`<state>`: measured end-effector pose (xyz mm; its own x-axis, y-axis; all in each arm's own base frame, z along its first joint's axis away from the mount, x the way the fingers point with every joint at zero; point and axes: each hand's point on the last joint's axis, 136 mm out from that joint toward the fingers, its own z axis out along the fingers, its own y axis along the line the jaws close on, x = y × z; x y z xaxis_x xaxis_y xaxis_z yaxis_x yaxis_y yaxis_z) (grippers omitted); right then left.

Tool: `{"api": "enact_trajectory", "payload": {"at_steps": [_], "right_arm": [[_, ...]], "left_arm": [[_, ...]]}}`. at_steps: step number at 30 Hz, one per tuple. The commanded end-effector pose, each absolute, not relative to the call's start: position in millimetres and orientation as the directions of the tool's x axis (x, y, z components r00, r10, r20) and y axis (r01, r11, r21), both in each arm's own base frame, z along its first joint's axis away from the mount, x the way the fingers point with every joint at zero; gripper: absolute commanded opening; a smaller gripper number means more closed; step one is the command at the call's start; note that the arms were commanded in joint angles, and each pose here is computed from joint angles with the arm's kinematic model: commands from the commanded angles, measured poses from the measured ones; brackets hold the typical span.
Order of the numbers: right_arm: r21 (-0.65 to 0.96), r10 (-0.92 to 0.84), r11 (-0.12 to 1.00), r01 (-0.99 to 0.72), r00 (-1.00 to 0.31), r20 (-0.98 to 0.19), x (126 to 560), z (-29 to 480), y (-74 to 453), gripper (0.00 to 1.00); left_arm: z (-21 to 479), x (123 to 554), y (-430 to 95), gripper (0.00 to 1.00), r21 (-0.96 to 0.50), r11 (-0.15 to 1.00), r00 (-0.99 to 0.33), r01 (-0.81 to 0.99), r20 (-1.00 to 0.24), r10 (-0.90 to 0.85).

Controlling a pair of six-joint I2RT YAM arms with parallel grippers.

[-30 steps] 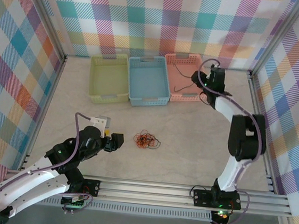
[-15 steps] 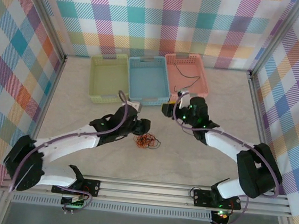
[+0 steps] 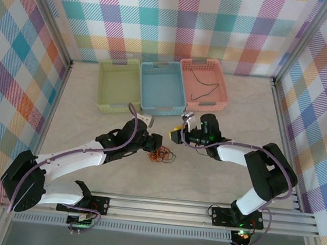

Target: Untangle the cables

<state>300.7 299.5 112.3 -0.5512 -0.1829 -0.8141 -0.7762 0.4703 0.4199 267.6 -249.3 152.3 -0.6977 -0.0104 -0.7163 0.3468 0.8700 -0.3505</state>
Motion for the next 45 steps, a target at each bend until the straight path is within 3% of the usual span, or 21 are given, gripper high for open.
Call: {"api": "enact_trajectory", "payload": {"at_steps": [1,10,20,45], "right_arm": [[0.409,-0.232,0.364,-0.836,-0.507,-0.830,289.6,119.1,313.3,0.53],[0.414,-0.356,0.376,-0.829,-0.542,-0.761,288.9,85.4,313.1,0.53],[0.523,-0.399,0.309,-0.794,-0.608,-0.686,278.3,73.7,323.0,0.52],[0.531,-0.509,0.212,-0.821,-0.556,-0.657,257.6,63.0,319.5,0.57]], "left_arm": [[162.9,272.6,-247.6,0.64,-0.343,0.865,-0.657,0.367,-0.754,-0.020],[147.8,272.9,-254.3,0.64,-0.366,0.870,-0.721,0.329,-0.693,-0.019],[138.4,268.3,-264.6,0.57,-0.515,0.805,-0.806,0.294,-0.586,-0.081],[127.6,276.0,-251.4,0.54,-0.499,0.830,-0.821,0.248,-0.564,-0.094]]}}
